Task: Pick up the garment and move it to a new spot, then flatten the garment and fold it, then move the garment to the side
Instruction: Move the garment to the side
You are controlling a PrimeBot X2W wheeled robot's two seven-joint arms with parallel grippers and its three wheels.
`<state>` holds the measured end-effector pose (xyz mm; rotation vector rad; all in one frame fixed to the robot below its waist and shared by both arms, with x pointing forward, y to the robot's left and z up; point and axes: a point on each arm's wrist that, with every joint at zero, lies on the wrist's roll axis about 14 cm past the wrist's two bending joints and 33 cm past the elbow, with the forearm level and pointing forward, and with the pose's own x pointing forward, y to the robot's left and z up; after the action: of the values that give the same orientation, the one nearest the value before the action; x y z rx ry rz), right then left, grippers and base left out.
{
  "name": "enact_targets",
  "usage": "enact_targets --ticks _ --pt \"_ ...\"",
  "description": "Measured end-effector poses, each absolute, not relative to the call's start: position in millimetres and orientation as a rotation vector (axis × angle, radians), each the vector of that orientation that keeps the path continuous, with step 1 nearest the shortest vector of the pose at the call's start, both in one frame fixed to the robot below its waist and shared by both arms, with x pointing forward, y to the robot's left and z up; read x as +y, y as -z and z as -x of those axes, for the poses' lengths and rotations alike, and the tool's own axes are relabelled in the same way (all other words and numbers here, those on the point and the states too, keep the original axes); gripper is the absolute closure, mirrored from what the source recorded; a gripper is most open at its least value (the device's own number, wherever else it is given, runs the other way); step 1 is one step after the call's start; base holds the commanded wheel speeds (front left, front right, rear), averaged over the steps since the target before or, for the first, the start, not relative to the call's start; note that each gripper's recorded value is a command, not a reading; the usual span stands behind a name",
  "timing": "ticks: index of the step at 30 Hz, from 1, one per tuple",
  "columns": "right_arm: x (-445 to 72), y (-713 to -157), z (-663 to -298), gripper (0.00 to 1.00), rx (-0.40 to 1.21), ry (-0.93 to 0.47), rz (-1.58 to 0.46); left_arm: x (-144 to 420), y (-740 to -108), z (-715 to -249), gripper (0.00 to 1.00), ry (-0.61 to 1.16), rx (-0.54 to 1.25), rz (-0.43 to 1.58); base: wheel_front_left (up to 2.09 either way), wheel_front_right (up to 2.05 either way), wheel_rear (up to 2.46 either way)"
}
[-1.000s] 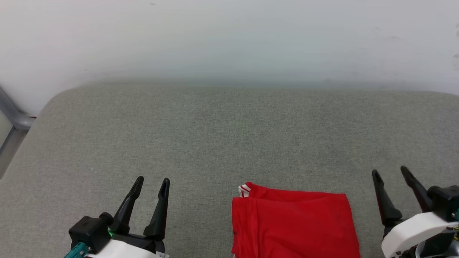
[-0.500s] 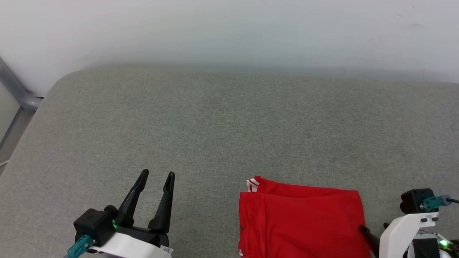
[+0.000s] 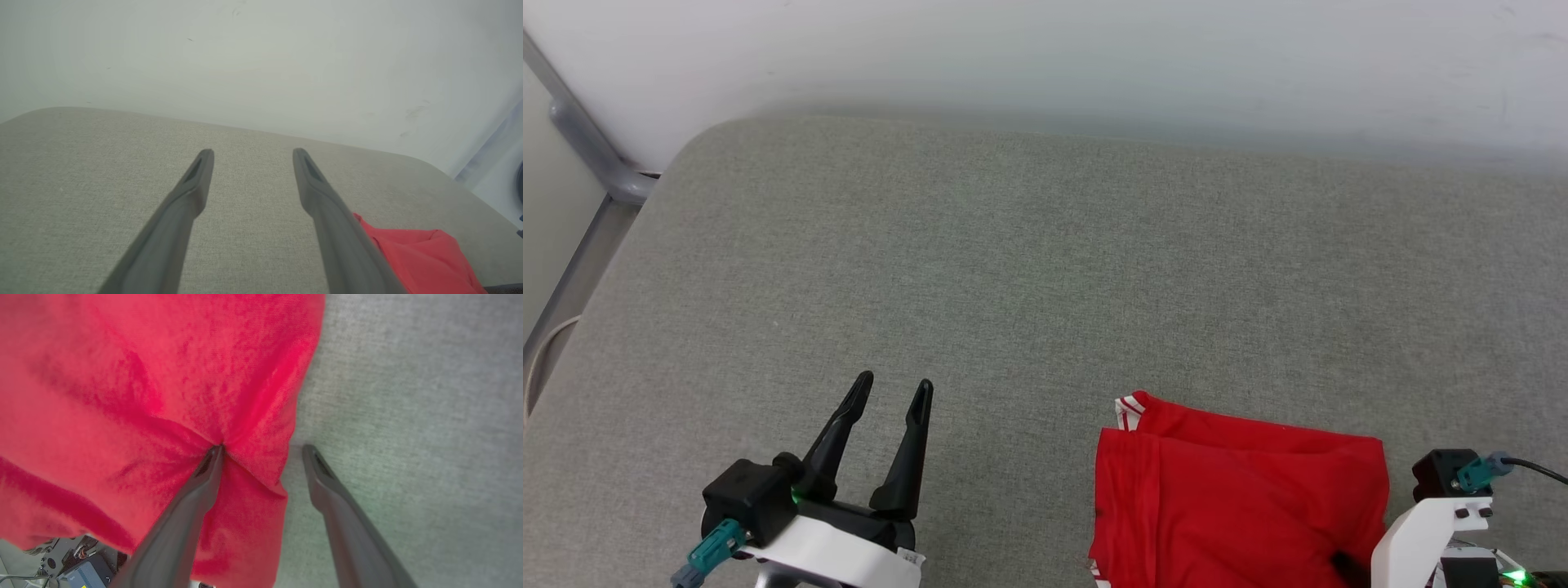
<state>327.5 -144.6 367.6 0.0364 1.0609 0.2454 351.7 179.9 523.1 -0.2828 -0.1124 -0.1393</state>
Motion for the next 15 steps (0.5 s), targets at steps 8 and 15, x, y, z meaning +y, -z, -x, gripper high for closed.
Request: enact_targets --ticks 8,15 --pt "-135.6 -355.1 -325.0 1.00 1.098 -0.287 -0.004 183.4 -522.4 -353.2 0.00 0.130 -0.110 0.277 0.00 0.00 0.00" --pt "-135.8 -373.5 -341.2 1.00 0.981 -0.309 0.059 180.8 -528.1 -353.5 0.00 0.141 -0.129 0.277 0.00 0.00 0.00"
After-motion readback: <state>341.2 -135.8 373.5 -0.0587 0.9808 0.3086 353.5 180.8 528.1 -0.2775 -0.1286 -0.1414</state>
